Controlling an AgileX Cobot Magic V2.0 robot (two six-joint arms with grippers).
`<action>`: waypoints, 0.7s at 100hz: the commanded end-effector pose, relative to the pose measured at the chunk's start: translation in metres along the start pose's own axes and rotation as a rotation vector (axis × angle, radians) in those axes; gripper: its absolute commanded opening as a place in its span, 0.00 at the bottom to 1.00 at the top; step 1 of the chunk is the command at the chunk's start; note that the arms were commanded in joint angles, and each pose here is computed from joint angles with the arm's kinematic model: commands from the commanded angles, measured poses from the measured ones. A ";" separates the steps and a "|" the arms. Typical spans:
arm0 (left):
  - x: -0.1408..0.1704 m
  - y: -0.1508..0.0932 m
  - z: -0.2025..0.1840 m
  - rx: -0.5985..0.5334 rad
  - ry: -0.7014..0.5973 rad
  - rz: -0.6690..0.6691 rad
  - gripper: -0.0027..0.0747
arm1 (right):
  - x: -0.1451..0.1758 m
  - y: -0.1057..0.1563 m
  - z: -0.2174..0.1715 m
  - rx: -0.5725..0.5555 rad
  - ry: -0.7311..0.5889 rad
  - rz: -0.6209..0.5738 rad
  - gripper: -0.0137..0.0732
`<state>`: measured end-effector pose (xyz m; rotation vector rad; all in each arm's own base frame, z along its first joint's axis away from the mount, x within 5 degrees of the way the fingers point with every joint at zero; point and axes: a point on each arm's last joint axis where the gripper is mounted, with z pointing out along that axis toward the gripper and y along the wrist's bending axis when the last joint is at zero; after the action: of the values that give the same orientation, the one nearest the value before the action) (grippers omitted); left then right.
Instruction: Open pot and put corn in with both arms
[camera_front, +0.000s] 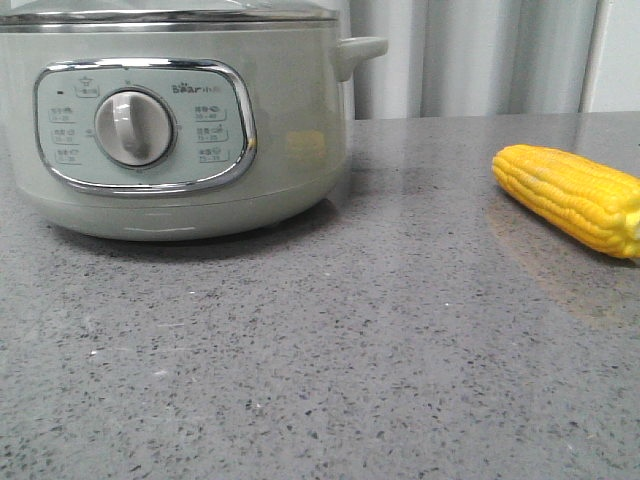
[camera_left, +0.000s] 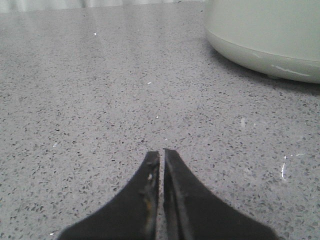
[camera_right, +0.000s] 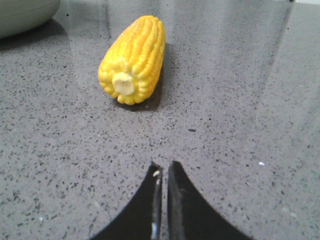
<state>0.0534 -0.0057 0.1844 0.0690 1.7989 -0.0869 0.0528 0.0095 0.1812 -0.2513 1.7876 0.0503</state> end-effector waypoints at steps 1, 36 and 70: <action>0.003 0.000 0.000 0.001 -0.053 -0.013 0.01 | -0.001 -0.001 0.001 0.019 -0.087 -0.002 0.07; -0.006 -0.001 -0.001 0.021 -0.156 -0.097 0.01 | -0.018 -0.003 -0.002 0.038 -0.282 0.025 0.07; -0.021 0.000 -0.004 0.059 -0.322 -0.379 0.01 | -0.020 -0.003 -0.003 0.025 -0.305 0.128 0.07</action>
<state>0.0555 -0.0083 0.2045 -0.1741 1.5797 -0.3683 0.0552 0.0106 0.2007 -0.1438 1.5788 0.1416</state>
